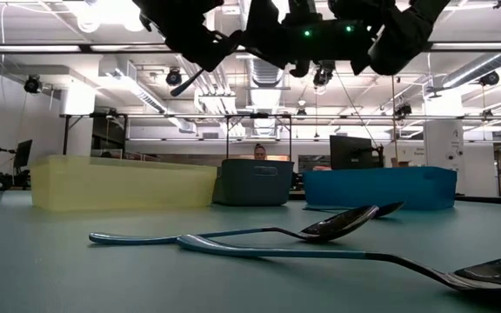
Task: Sort silverware by color (type)
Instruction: Put the blue spoon into the dark blue bin
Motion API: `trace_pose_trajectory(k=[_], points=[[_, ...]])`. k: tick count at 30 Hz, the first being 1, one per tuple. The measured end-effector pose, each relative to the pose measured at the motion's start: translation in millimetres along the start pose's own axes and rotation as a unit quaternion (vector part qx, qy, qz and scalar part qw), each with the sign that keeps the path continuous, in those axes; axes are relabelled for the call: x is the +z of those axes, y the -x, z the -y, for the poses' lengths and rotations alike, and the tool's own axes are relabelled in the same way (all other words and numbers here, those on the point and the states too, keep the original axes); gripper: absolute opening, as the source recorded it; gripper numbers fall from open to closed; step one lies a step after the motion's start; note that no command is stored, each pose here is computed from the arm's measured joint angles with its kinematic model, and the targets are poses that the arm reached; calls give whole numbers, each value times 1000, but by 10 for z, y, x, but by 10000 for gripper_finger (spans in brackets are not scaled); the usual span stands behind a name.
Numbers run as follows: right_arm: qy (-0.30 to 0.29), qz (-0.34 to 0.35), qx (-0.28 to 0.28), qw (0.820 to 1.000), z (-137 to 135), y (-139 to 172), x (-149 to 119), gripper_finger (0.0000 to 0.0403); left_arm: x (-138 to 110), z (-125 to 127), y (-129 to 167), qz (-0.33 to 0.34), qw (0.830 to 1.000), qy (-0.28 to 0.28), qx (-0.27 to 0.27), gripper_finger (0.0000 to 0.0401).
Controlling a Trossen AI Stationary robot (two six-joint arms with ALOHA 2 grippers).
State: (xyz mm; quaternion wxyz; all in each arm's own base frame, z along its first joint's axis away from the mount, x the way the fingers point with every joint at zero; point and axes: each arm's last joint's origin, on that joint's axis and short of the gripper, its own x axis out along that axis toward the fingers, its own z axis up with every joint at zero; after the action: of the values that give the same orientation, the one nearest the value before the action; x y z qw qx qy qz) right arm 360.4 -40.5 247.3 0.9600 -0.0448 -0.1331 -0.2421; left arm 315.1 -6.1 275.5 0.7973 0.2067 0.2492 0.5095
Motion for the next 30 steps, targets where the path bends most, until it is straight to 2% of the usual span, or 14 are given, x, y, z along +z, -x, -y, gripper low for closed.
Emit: trace_pose_trajectory(k=[6,13,17,22,30], points=[[6,-2,-2,1000,10,-128,93,184,1,77,-51,2,1000,19,-25,0],[12,-20,-8,1000,47,-222,126,177,5,116,-63,4,999,25,-28,0],[9,-20,-9,1000,49,-223,125,128,9,116,-62,5,999,28,-30,0],[15,-25,-10,1000,52,-223,114,26,18,129,-62,8,998,32,-53,0],[19,-30,-8,999,58,-222,116,15,22,118,-58,9,998,28,-55,15]])
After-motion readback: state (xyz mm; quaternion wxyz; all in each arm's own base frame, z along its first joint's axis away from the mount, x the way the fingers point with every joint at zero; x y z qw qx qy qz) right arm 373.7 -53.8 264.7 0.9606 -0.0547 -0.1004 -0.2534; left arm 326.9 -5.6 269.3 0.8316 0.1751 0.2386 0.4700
